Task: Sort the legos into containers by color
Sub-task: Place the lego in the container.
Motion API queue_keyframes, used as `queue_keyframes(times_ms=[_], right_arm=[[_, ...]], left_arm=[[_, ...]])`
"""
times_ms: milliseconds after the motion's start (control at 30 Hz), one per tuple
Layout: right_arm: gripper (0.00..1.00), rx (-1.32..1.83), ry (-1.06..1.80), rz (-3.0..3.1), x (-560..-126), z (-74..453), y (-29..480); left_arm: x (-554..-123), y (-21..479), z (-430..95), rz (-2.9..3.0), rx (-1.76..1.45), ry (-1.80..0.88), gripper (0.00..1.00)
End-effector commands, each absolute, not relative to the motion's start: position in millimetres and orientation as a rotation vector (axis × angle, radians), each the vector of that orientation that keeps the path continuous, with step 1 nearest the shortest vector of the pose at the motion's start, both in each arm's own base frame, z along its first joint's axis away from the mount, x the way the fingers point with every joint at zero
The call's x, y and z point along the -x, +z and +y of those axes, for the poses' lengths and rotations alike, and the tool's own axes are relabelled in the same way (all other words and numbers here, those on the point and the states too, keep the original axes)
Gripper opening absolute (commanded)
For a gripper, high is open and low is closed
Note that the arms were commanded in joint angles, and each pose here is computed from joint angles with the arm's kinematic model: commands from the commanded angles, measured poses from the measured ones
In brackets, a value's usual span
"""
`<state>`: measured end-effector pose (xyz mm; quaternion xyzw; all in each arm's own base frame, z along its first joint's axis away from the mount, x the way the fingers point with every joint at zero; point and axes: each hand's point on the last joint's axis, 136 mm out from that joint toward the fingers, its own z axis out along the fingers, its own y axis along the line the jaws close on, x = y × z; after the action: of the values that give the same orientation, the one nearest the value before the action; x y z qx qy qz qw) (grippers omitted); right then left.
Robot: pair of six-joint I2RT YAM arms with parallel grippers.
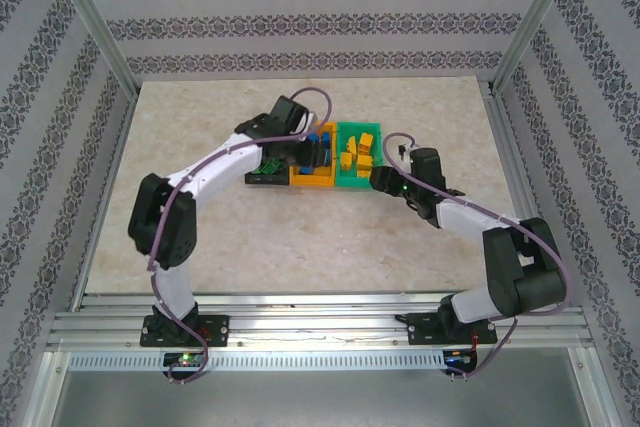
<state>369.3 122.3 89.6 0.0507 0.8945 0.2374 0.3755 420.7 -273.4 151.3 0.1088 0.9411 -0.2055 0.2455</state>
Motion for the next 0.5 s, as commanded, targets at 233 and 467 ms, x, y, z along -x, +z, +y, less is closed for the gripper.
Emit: queue_keyframes(times_ms=[233,467], right_arm=[[0.65,-0.228,0.681,2.219,-372,109,99],[0.66,-0.242,0.690,2.212,-372,107,99]], left_arm=[[-464,150,-327,2.586,-0.535,-0.423,0.00],[-482,141,-357,2.590,-0.588,-0.384,0.53]])
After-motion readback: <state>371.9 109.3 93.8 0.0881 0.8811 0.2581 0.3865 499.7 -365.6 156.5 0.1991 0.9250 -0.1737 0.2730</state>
